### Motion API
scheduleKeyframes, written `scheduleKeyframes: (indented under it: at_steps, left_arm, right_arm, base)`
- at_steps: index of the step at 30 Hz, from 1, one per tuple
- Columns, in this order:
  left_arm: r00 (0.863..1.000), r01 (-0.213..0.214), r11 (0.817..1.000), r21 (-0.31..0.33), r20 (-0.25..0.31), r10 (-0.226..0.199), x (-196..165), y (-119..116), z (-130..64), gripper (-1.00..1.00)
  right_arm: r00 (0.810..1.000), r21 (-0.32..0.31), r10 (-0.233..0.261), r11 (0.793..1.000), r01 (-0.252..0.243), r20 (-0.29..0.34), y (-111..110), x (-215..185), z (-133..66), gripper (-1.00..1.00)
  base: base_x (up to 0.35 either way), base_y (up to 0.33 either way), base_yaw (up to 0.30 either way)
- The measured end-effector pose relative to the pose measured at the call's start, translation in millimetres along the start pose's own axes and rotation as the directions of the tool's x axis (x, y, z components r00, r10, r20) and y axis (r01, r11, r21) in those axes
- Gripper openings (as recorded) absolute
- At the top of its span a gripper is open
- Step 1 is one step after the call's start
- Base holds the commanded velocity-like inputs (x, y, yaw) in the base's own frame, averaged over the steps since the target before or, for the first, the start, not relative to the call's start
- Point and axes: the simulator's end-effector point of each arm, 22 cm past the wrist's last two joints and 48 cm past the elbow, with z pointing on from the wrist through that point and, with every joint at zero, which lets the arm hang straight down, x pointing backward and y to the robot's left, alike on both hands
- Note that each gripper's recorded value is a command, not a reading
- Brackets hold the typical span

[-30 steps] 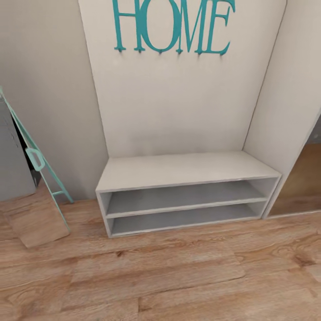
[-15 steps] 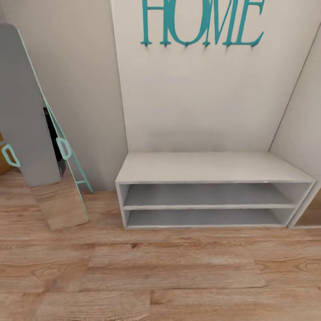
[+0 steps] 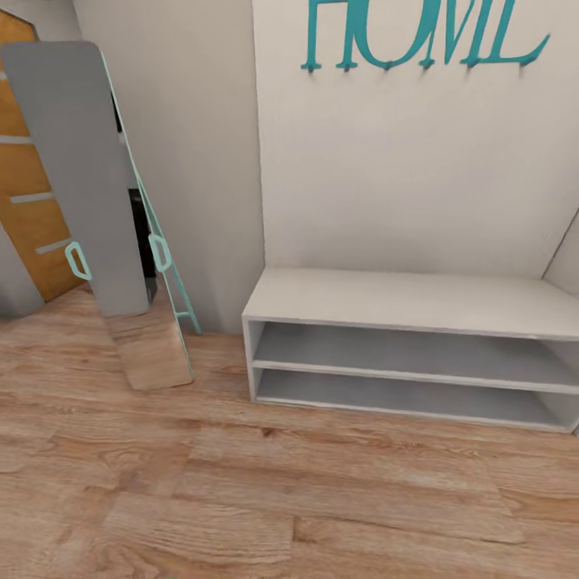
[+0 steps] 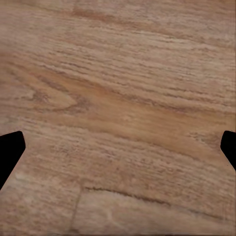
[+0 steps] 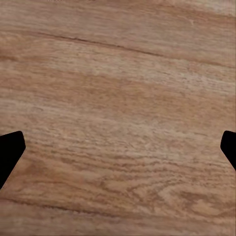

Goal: Pick up the two gym shoes and the two sandals from the corridor floor and place them onto the hallstand (shoe rack) in the corridor, making sure they are on the rack and not on the floor. Arrange them so the two gym shoes are next to each other and the two sandals are next to each other.

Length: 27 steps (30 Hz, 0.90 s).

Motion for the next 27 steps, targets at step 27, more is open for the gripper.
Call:
scheduleKeyframes:
  at_steps: [27]
  left_arm:
    - [1.000, 0.000, 1.000, -0.002, -0.008, 0.000, 4.5, 1.4, 0.1, 1.00]
  right_arm:
    - [1.000, -0.001, 0.000, 1.000, 0.000, -0.011, 0.4, 4.5, -0.2, 1.00]
  base:
    - [0.026, 0.012, 0.274]
